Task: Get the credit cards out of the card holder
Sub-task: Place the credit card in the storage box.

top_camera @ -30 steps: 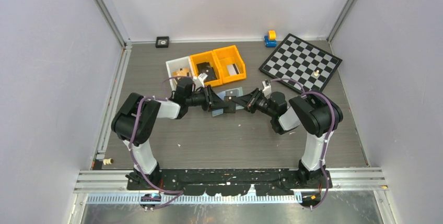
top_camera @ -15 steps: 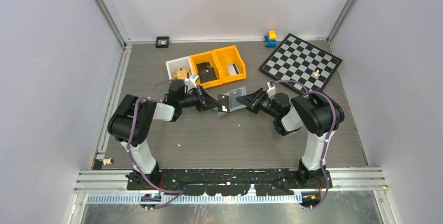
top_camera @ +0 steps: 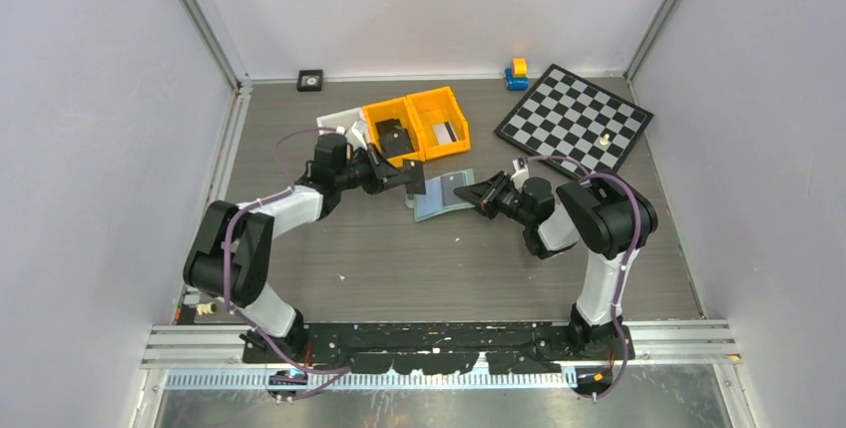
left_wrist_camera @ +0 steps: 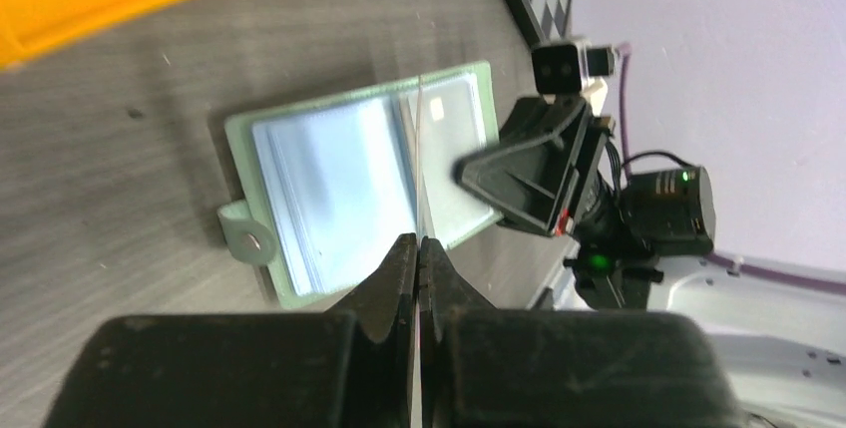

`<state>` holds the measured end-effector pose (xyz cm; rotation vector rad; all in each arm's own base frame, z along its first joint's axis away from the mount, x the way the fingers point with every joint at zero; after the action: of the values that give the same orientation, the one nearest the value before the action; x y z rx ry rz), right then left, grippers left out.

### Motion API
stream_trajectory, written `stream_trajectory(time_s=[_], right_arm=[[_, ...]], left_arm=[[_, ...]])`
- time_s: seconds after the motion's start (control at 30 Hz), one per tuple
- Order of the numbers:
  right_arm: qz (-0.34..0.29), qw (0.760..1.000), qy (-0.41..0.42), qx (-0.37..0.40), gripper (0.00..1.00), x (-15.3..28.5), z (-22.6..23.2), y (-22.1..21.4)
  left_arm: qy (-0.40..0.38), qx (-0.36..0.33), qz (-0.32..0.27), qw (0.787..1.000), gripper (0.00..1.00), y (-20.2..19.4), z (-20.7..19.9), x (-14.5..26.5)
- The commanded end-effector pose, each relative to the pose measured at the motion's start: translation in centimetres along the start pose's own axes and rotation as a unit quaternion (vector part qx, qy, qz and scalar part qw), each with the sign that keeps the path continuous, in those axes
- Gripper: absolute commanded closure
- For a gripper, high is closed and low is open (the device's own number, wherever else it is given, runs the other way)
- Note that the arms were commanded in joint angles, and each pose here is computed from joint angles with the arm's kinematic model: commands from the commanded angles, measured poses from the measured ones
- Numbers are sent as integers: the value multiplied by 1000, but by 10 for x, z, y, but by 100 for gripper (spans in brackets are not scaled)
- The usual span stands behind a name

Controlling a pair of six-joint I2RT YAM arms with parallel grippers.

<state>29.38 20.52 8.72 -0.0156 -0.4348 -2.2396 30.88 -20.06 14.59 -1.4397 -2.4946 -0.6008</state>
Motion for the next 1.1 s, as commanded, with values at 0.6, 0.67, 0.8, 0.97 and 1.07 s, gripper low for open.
stream_trajectory(time_s=[0.6, 0.67, 0.8, 0.97, 1.07], right_arm=[[-25, 999, 28, 26, 98, -4, 17, 12], [-24, 999, 30, 26, 98, -5, 18, 11], [-19, 999, 31, 26, 98, -7, 18, 9], [-19, 999, 33, 26, 98, -8, 19, 9], [-19, 999, 32, 28, 98, -8, 19, 9]], left_arm=[[133, -45, -95, 986, 100, 132, 10, -44], [143, -50, -96, 984, 100, 139, 11, -47], [141, -41, -86, 985, 99, 143, 17, -58], [140, -49, -77, 986, 88, 144, 18, -62], [136, -56, -92, 985, 73, 144, 9, -53]])
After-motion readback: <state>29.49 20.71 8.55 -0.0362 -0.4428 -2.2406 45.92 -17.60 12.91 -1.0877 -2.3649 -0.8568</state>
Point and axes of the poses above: each gripper's point midway between its finger pads, its own x axis back along the fingers, its own z axis along the line the jaws close on, y = z × x, the point moved 6 cm from there along x, back along the fingers, and after that the axes turned 8 degrees about x, right-handed, at the moved point
